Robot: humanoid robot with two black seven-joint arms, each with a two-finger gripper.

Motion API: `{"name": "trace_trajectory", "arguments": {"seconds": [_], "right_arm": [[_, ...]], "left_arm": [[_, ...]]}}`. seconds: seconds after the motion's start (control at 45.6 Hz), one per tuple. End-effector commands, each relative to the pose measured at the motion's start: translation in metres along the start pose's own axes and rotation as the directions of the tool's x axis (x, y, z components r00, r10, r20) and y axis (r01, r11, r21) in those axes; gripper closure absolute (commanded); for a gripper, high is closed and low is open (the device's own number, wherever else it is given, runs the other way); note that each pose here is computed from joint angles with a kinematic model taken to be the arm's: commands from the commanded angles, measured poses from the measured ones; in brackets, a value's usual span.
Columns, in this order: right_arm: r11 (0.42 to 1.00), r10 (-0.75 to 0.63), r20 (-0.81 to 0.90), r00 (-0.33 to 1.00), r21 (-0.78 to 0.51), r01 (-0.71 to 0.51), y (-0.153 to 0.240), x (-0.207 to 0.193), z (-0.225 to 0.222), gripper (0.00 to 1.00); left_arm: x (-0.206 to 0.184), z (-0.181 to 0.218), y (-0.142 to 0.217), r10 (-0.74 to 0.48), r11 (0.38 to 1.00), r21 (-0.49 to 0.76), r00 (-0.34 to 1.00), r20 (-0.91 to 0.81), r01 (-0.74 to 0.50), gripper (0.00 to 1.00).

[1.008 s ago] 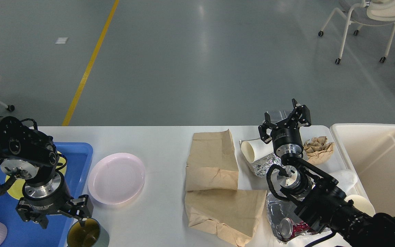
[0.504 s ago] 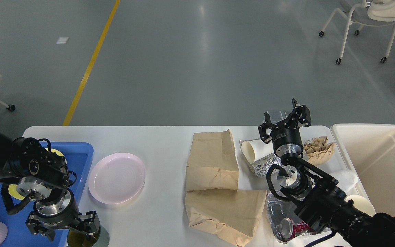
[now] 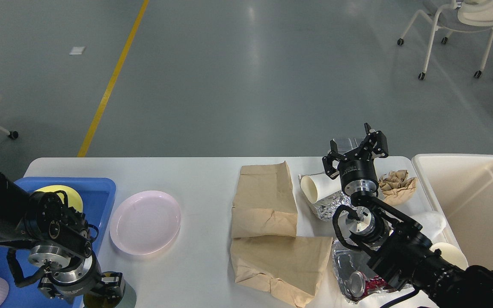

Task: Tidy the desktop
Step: 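Lower the left gripper onto the green-gold cup and grasp it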

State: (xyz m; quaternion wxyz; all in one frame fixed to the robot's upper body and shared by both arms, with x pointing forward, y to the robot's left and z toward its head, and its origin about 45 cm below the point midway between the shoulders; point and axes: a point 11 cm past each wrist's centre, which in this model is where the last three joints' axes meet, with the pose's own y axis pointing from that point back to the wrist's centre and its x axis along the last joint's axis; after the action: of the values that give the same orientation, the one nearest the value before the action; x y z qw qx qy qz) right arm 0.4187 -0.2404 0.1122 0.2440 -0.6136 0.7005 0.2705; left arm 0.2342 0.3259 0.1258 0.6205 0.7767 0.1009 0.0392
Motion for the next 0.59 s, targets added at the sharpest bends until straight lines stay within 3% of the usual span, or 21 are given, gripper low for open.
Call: {"name": "trace_trajectory", "arguments": {"seconds": [0.0,0.219,0.438,0.526,0.57], "right_arm": [[1.0,0.0,0.0,1.0,0.0,0.0,0.0,0.0,0.0,0.0],[1.0,0.0,0.0,1.0,0.0,0.0,0.0,0.0,0.0,0.0],[1.0,0.0,0.0,1.0,0.0,0.0,0.0,0.0,0.0,0.0],[1.0,-0.001,-0.001,1.0,0.0,0.001,0.0,-0.0001,0.0,0.0],[1.0,0.0,0.0,1.0,0.0,0.0,0.0,0.0,0.0,0.0]], "left_arm": [[0.0008,0.0007,-0.0004,0.01,1.0,0.0,1.0,-0.001,-0.01,0.42],[-0.0072,0.0014,-0.0073,-0.016,1.0,0.001,1.0,0.006,0.016,0.54],[-0.0084,0.0045,-0.0083,-0.016,1.0,-0.002,1.0,0.016,0.016,0.77],[-0.008,0.0043,-0.0082,-0.016,1.0,0.0,1.0,0.016,0.016,0.97],[-0.0082,0.0037,-0.0083,-0.017,1.0,0.002,1.0,0.018,0.017,1.0]]}}
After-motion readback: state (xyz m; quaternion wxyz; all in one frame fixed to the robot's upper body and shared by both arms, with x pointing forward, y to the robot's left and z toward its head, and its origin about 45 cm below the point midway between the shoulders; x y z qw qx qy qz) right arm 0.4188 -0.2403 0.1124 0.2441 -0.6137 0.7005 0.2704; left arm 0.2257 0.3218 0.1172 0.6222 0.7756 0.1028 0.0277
